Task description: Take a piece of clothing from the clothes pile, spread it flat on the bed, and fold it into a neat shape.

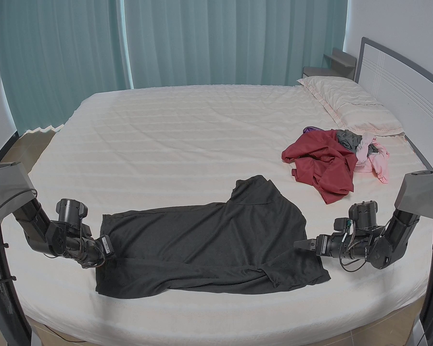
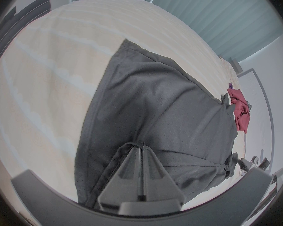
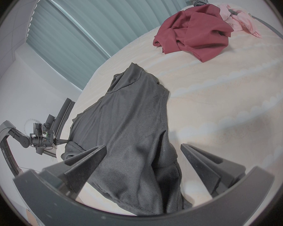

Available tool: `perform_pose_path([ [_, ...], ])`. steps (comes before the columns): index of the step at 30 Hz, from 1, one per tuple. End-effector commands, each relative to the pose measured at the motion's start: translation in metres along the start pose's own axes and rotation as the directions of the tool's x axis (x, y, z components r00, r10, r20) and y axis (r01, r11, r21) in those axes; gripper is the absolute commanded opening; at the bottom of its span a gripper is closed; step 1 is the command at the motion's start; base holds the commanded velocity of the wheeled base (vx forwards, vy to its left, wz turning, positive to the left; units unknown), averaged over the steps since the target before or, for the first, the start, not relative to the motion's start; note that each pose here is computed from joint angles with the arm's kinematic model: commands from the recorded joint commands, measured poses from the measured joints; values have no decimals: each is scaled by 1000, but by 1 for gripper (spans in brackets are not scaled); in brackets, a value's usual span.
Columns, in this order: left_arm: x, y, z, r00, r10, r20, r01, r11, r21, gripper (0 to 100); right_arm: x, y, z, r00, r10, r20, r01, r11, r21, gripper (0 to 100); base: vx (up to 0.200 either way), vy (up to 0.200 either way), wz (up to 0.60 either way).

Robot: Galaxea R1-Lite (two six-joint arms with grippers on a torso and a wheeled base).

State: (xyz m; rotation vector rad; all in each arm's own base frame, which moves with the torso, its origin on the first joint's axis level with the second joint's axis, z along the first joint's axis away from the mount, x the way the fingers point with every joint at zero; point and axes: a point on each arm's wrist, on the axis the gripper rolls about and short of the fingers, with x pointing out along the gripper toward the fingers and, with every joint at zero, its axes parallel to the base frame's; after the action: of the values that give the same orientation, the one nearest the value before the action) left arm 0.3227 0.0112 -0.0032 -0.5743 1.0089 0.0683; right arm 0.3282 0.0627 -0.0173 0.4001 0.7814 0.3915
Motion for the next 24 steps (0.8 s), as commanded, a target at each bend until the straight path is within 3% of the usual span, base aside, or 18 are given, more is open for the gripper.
perform_pose_path([
  [1,-14,1,7,999,-5,43,5,1000,-10,0,0,9,2,1000,19,7,-19,1000,-22,100,0,0,0],
  [13,-30,0,2,998,-10,58,10,1000,2,0,8,20,4,999,42,-2,-42,996,-82,100,0,0,0],
  [24,-31,0,1,998,-7,56,7,1000,4,0,7,4,13,1000,-2,-5,1,996,-88,100,0,0,0],
])
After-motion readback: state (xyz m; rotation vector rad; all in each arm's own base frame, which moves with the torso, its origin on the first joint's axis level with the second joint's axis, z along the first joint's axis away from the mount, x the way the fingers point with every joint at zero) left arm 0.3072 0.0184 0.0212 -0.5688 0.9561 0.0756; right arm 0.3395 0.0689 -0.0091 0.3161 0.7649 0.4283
